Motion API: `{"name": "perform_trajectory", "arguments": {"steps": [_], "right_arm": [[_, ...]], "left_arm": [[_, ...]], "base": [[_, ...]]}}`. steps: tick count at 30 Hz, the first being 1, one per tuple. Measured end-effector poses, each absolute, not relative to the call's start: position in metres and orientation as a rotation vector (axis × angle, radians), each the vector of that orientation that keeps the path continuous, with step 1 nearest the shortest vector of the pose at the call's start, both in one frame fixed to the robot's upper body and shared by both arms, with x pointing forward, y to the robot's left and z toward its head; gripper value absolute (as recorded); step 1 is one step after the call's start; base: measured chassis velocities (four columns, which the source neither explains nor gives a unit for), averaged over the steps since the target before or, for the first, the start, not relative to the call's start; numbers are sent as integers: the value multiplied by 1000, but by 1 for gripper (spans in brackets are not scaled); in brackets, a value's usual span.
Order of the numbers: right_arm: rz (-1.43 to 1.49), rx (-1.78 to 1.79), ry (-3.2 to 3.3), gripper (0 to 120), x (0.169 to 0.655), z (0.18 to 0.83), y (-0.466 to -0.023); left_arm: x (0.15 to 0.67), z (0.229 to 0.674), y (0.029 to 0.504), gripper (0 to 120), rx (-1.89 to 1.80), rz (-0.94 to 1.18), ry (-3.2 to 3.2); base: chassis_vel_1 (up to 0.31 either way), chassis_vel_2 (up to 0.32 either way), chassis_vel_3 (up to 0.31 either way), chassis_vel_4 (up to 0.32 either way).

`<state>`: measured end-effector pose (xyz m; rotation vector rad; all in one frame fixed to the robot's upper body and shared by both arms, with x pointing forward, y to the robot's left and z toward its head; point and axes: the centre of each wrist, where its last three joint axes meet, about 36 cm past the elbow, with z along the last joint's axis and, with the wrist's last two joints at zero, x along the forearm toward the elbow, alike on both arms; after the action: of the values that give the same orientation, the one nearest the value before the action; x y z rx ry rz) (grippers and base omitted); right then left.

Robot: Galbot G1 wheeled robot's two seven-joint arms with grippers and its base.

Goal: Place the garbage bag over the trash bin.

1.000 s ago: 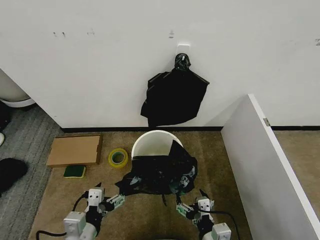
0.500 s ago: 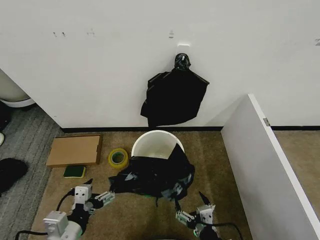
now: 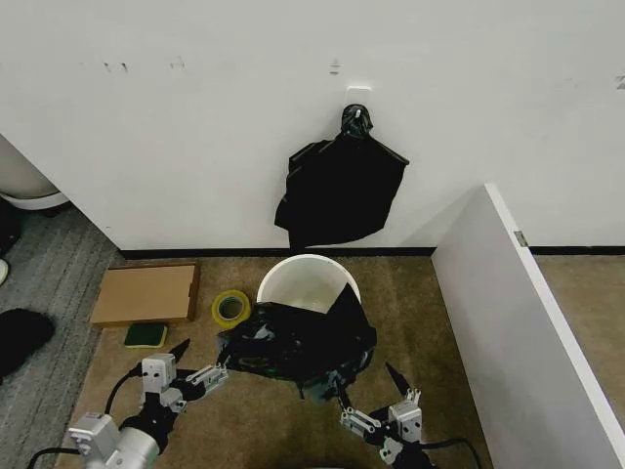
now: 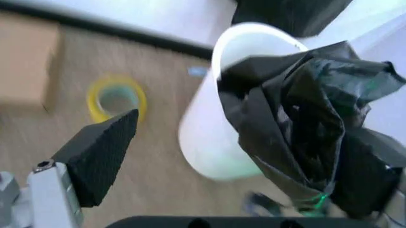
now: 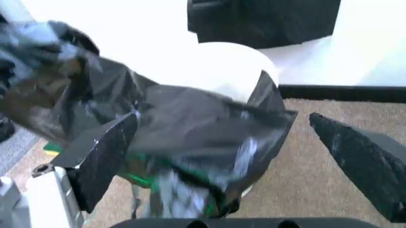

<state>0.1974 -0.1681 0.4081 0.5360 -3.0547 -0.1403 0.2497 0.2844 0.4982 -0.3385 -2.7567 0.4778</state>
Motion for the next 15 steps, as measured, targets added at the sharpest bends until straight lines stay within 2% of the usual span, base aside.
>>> {"name": "perform_trajectory", "arguments": {"steps": [4,8,15], "right_arm": [[-168,540,-3083,100,204,417,-171],[-206,531,-3121,100,208,435,-172],[-298,581,-3122,100,228,465,-184]], "left_arm": [[262,510,291,100,-333,515,-2740],[260,516,292,100,-447,389,-2836],[253,512,285,100,-609,315,-2868]], "base": [[0,0,0,0],[0,0,0,0],[0,0,0,0]]}}
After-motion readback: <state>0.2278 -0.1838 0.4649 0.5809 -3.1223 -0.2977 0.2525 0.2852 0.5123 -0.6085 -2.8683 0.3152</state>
